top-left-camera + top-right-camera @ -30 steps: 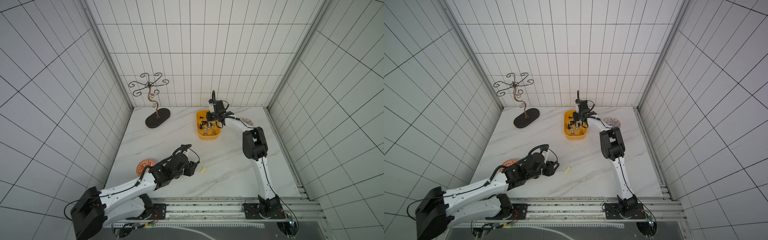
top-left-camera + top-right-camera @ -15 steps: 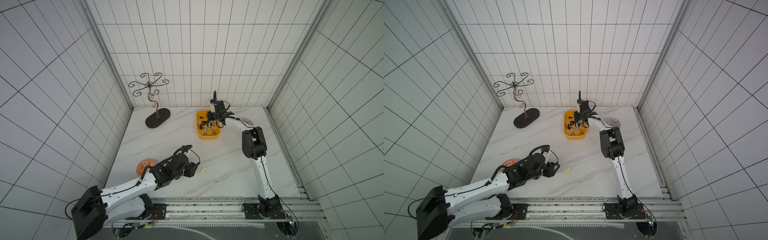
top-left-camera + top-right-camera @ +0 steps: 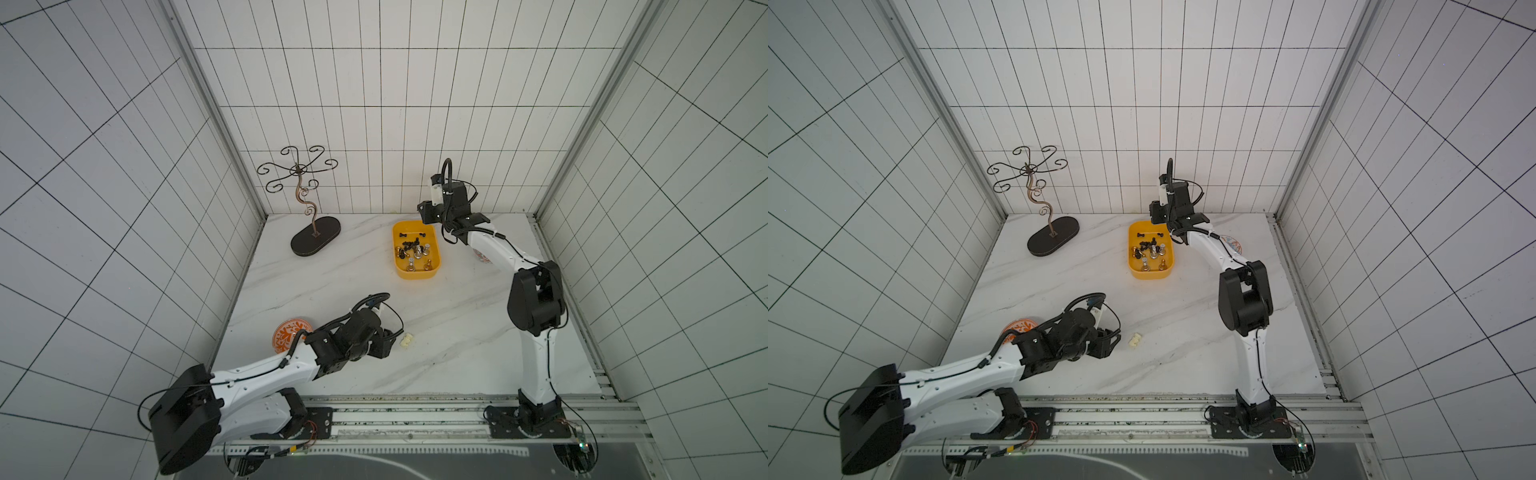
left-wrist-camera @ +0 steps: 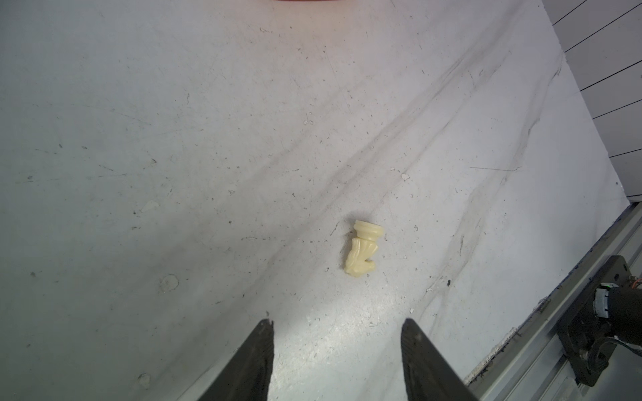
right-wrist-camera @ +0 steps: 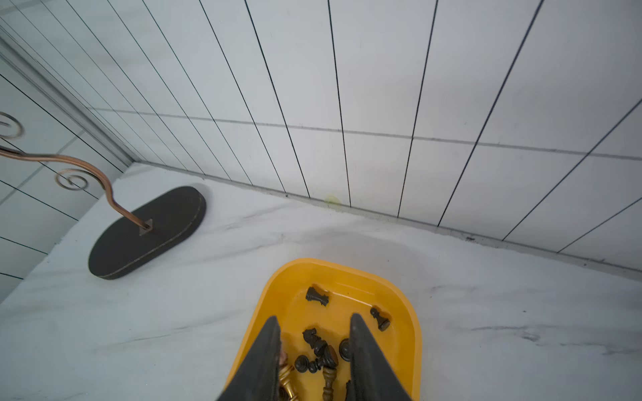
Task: Put the chess pieces into the storage box
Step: Place the chess piece in the storage box, then pick up the chess piece at the center of the board.
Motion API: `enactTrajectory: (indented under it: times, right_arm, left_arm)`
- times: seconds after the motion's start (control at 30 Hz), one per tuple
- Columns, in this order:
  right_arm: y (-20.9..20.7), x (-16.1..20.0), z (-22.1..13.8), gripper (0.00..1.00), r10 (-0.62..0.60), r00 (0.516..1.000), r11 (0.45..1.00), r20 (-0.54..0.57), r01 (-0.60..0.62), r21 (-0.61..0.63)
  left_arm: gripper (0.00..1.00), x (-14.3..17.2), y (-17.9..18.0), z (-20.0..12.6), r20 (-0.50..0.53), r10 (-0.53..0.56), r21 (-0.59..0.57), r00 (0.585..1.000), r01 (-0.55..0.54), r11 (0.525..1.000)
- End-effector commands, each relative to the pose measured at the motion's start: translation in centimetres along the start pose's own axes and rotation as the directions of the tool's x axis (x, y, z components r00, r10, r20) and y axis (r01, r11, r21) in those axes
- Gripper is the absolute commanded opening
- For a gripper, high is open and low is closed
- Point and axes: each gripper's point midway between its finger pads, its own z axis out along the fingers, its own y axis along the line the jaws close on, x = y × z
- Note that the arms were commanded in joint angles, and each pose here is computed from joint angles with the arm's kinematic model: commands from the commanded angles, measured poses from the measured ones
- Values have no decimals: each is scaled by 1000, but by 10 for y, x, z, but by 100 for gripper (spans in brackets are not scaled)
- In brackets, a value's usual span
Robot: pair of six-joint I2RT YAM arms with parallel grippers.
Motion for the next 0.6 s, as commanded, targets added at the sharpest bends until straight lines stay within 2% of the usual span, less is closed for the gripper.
enactTrajectory:
  times: [0.0, 0.23, 0.57]
  right_arm:
    - [-6, 24, -15, 35, -6, 1000, 1000, -16, 6, 7]
    - [-2, 63, -66, 35, 28, 998, 1000, -54, -29, -11]
    - [-13, 126, -127, 34, 27, 991, 998, -129, -20, 52]
  left_arm:
    - [58, -6, -5, 2, 0, 42, -1, 999, -42, 999]
    - [58, -3, -9, 11, -51, 81, -7, 995, -81, 997]
    - [58, 12, 1, 21, -101, 94, -40, 990, -99, 994]
